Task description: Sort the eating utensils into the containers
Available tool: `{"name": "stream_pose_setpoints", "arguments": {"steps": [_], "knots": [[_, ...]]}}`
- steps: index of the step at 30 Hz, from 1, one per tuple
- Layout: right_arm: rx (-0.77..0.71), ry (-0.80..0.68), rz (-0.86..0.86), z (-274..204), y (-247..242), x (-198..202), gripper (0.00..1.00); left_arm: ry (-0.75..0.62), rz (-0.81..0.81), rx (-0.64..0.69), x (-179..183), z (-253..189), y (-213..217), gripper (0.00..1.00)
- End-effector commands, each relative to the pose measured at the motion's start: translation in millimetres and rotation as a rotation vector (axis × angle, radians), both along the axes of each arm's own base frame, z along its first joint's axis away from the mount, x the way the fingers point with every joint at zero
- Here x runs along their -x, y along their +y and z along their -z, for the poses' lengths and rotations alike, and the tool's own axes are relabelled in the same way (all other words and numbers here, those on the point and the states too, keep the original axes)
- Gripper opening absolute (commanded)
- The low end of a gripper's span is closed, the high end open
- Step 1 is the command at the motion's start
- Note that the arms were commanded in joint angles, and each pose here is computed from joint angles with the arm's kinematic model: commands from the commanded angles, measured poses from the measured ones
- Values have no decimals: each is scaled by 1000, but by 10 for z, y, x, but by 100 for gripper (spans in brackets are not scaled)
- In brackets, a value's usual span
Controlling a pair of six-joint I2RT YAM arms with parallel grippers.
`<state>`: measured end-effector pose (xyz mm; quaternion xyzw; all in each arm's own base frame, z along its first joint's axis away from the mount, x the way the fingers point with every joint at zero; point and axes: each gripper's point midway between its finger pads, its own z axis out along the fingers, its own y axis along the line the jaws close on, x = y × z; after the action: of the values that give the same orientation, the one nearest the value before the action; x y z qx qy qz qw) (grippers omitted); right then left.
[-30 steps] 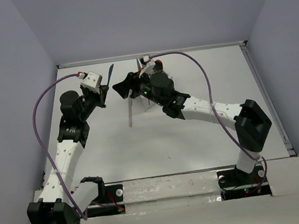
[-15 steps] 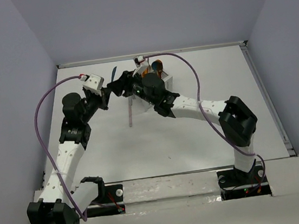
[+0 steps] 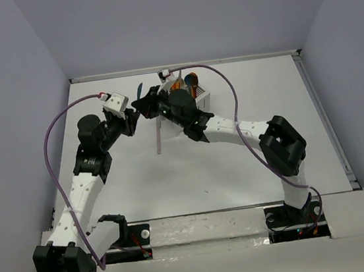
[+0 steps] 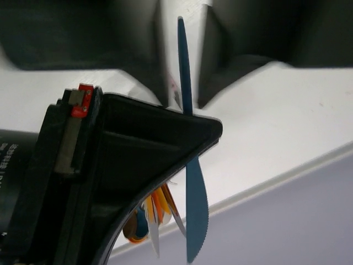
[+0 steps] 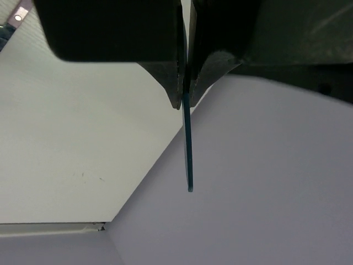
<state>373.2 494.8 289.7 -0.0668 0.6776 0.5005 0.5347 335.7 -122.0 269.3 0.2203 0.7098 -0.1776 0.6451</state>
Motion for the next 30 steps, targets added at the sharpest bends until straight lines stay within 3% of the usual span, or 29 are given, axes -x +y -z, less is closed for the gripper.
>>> {"name": "stream_pose_setpoints", "arguments": {"steps": [1,2,10,15,20,30], "knots": [[50,-206,80,-486,-238,8,0,-15,31,-37,57,71,-26,70],[104,-268,166,-592,-428,-52,0,-2,27,-44,56,129,-17,99],[427,-406,605,-690,-1305,-556,0,67,-104,-101,-71,527,239,99],[502,-394,700,-566,-1426,-802,0,113,-123,-114,-115,693,297,99],[546,-358,714,-233,-1453,-1076,0,126,-116,-122,-117,749,304,99],[618,-220,606,593,-1300,-1063,2,90,-132,-128,-100,697,357,99]]}}
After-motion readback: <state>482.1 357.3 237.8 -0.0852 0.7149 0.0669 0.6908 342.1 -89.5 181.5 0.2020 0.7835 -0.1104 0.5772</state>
